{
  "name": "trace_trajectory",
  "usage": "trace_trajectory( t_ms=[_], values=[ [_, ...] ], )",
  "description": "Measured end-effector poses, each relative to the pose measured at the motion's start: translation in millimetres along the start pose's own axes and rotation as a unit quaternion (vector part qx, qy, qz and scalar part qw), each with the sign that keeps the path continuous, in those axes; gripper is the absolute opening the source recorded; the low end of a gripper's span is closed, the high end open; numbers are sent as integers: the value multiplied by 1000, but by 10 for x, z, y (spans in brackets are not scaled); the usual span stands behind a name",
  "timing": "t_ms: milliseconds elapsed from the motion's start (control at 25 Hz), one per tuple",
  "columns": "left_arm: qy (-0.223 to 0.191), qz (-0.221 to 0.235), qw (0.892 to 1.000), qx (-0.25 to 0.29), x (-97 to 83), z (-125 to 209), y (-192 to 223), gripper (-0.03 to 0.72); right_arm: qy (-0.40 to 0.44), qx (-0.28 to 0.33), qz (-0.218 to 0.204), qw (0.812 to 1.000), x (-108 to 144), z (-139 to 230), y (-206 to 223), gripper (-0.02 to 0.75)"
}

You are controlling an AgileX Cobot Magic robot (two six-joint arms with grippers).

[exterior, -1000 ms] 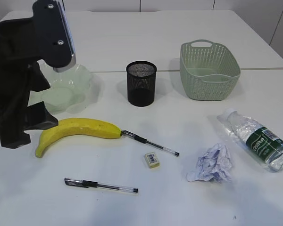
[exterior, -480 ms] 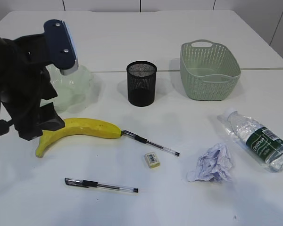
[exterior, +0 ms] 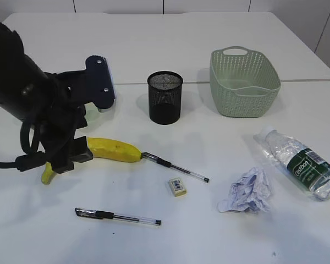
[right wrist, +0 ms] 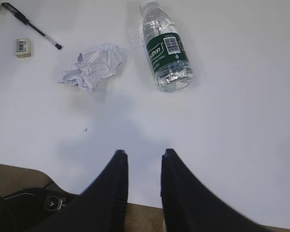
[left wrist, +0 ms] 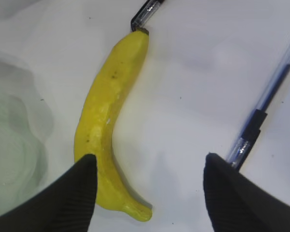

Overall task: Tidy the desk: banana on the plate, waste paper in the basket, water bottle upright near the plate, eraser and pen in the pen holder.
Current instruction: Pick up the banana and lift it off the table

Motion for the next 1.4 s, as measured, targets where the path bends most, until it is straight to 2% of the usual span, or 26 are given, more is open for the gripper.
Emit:
trace_trajectory(
  t_ms=[400,640,1000,1400],
  values=[
    [-18,-30,999,-2,280,145,142,485,0,0,0,1000,0,0,0,176],
    [-16,-12,1000,-3,298,98,333,485,0,0,0,1000,0,0,0,176],
    [-9,25,999,19,215,128,757,484,0,0,0,1000,0,0,0,176],
    [-24,3,1000,-4,465,-50,838,484,-3,0,0,1000,0,0,0,176]
  ],
)
Point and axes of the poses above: a point on each arm's last joint axis where the gripper is mounted, y pointing out along that axis toward the gripper, x along the wrist's bending axis when the last joint is at zero, z = x × y, the point moved 1 cm from there along y, pointing out along that axis toward the gripper, and after that the axes turned 1 degree about -y, right-handed, at the moved point
